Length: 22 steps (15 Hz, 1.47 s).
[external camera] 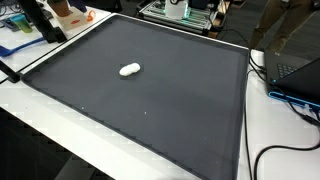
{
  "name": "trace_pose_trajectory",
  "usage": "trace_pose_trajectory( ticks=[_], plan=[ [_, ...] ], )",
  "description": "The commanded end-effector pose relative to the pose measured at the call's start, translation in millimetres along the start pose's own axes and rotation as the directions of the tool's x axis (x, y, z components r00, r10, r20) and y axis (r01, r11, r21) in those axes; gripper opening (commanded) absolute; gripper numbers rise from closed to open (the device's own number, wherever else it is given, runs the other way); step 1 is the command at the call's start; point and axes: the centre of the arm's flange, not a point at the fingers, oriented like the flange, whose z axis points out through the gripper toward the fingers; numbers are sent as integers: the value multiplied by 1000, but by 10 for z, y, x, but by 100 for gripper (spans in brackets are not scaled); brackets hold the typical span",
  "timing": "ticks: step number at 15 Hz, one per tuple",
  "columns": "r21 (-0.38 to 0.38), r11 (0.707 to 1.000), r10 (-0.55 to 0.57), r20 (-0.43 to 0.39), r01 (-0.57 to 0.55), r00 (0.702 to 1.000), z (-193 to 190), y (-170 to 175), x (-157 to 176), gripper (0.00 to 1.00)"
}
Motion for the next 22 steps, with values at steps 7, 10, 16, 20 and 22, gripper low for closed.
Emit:
trace_pose_trajectory(
  ticks=[7,10,16,20,22],
  plan=[
    [-40,997,-59,73,62,996,856,-12,54,100],
    [-42,997,-57,82,61,995,894,9,55,100],
    [-74,992,85,-194,-101,977,1249,354,-182,100],
    [-40,998,47,-225,-57,973,1573,191,-330,100],
    [-18,1000,11,-234,-16,972,1706,58,-367,100]
  ],
)
